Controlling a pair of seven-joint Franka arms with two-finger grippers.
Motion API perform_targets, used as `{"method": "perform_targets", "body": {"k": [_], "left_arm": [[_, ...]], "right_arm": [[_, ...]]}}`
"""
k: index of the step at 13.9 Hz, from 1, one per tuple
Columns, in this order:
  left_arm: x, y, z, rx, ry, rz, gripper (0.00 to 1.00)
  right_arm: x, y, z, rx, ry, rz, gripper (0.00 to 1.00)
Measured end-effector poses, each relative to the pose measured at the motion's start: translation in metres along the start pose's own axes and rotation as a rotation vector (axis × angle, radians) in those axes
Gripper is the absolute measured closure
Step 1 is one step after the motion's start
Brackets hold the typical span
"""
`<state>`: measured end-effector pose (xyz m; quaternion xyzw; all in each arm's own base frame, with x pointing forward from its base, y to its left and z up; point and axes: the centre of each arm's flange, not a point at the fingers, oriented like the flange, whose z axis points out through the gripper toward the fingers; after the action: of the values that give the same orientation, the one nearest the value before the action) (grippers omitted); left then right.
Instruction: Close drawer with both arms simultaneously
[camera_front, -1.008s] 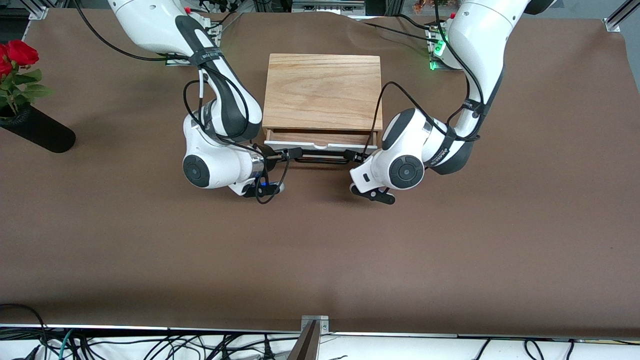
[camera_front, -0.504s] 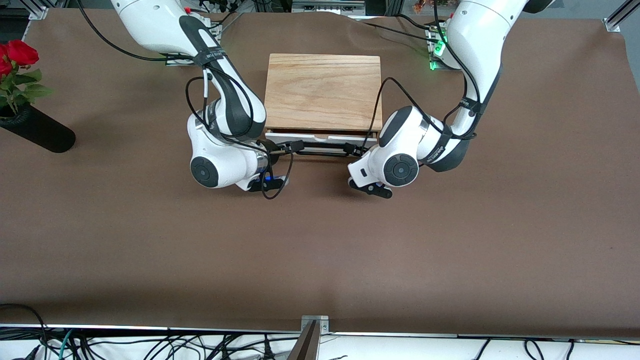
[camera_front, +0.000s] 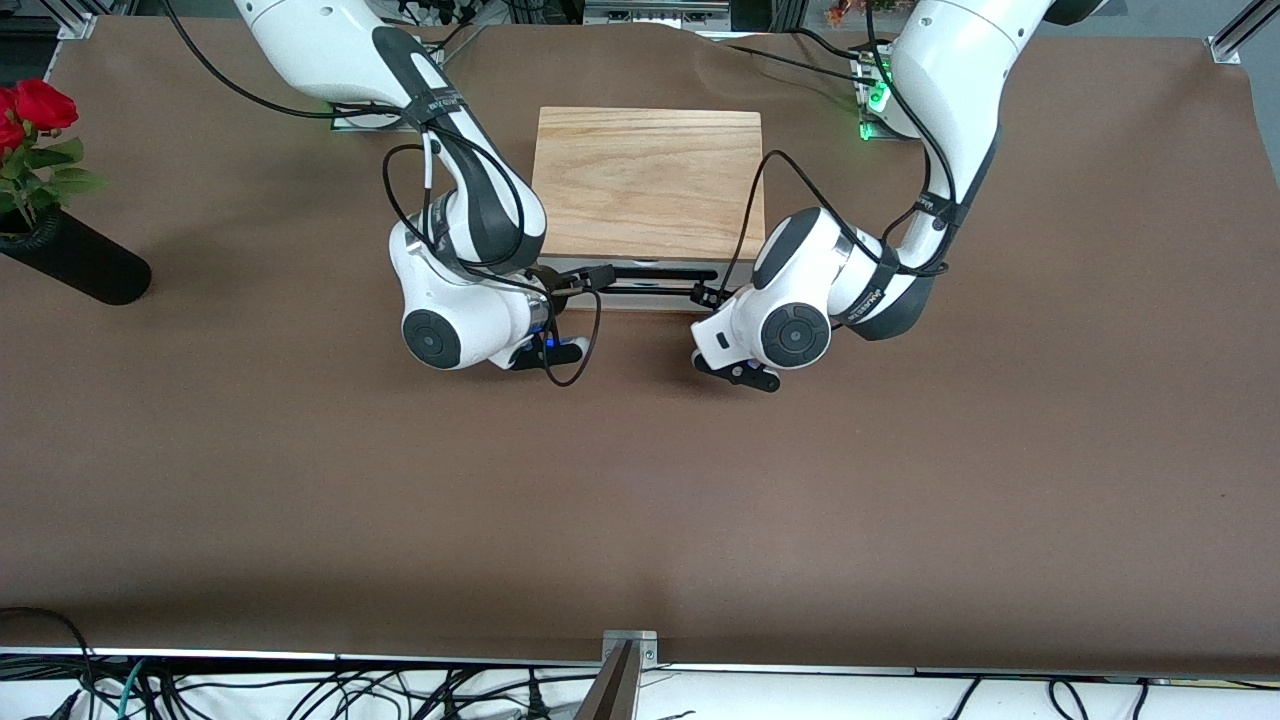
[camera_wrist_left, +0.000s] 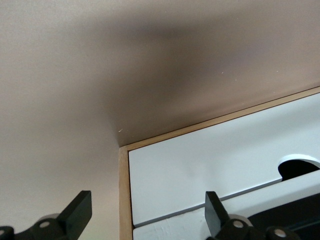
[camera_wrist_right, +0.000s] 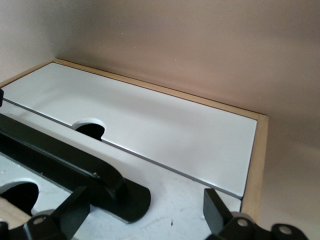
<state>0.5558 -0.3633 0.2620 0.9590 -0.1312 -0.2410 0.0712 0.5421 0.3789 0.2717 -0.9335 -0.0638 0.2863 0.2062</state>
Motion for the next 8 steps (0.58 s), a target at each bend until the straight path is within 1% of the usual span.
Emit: {"method": "perform_targets", "body": {"k": [3,4,6,8], "left_arm": [[-0.001,0.001,-0.003,-0.001,0.005,-0.001,0.00],[-0.001,0.003,-0.008,-0.003,0.016,0.003,0.00],[0.000,0.008,-0.031,-0.014,0.062,0.013,0.00],[0.002,0.008,-0.063,-0.030,0.123,0.014,0.00]], "right_arm": [[0.000,0.000,0.000,0.000,0.001,0.000,0.00],[0.000,0.000,0.000,0.000,0.001,0.000,0.00],[0.000,-0.001,-0.001,0.000,0.001,-0.001,0.00],[0.000,-0.002,-0.002,0.001,0.002,-0.003,0.00]]}}
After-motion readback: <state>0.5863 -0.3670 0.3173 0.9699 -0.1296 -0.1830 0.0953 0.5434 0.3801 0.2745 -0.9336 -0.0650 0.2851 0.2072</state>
